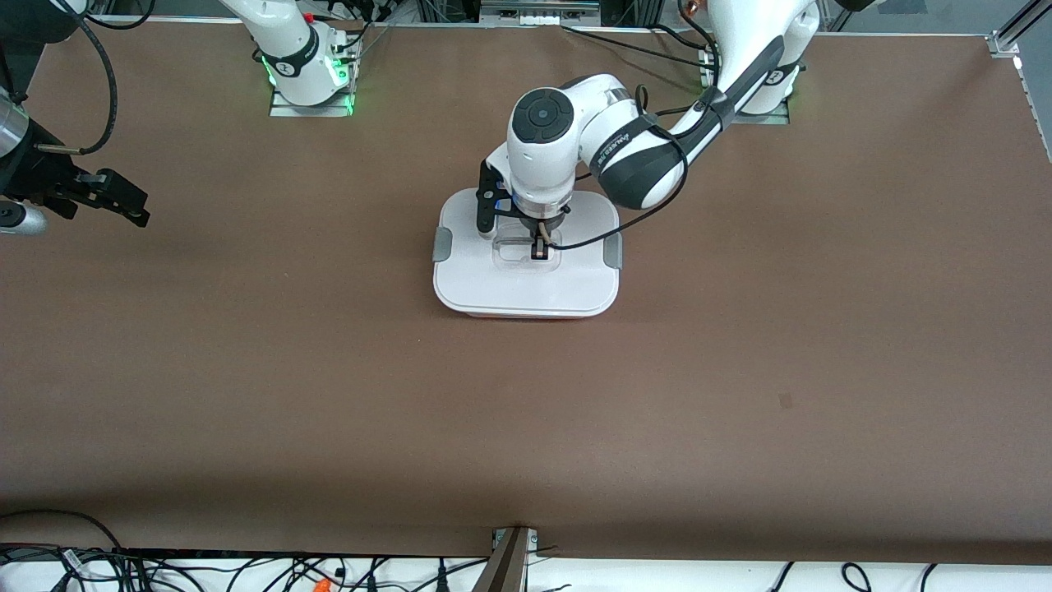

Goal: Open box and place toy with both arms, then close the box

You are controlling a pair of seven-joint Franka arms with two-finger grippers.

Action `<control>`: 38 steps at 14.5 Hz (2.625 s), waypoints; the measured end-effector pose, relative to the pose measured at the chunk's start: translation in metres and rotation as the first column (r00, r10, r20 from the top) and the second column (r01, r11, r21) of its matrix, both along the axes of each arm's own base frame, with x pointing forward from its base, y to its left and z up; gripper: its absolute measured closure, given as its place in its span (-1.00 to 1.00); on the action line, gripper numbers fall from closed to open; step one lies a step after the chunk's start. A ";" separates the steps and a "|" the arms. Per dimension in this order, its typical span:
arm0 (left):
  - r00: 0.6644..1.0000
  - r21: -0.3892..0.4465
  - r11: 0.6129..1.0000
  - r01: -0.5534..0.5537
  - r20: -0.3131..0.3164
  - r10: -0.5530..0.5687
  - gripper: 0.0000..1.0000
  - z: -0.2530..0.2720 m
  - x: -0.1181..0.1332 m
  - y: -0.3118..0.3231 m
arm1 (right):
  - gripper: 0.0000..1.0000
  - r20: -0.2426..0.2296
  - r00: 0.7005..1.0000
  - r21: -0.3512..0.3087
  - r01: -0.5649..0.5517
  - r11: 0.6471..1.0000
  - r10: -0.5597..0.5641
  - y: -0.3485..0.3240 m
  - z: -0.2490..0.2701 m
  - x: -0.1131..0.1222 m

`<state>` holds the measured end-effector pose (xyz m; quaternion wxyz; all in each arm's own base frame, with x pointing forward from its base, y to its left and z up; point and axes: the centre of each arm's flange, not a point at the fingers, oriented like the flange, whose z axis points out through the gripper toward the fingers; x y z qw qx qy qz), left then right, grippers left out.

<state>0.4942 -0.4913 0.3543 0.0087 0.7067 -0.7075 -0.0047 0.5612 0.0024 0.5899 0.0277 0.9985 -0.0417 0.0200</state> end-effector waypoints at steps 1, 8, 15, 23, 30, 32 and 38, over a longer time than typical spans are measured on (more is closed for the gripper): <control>1.000 0.002 1.000 0.001 -0.002 -0.001 0.86 -0.001 -0.001 0.000 | -0.99 -0.002 1.000 0.018 0.002 1.000 -0.002 0.002 -0.002 0.000; 1.000 0.013 1.000 0.010 -0.013 -0.009 0.86 -0.009 -0.007 0.000 | -0.99 0.018 1.000 0.054 0.001 0.999 -0.002 0.007 -0.014 0.003; 1.000 0.014 1.000 0.012 -0.011 -0.012 0.86 -0.009 -0.008 0.000 | -1.00 0.010 1.000 0.054 -0.002 0.999 0.001 0.008 -0.015 0.002; 1.000 0.022 1.000 -0.009 -0.003 0.009 -0.15 -0.005 -0.010 0.001 | -1.00 0.007 1.000 0.053 0.002 0.999 -0.002 0.006 -0.012 -0.001; 0.985 0.101 0.980 -0.172 0.038 0.169 -1.00 0.061 -0.019 0.021 | -1.00 0.002 1.000 0.054 0.002 0.999 -0.002 0.006 -0.013 -0.001; 0.951 0.140 0.941 -0.307 0.073 0.300 -1.00 0.097 -0.026 0.032 | -1.00 -0.003 1.000 0.054 0.003 0.999 -0.002 0.006 -0.013 -0.001; 0.828 0.142 0.816 -0.560 0.143 0.543 -1.00 0.179 0.018 0.112 | -1.00 -0.014 1.000 0.054 0.003 0.999 -0.003 0.006 -0.016 -0.002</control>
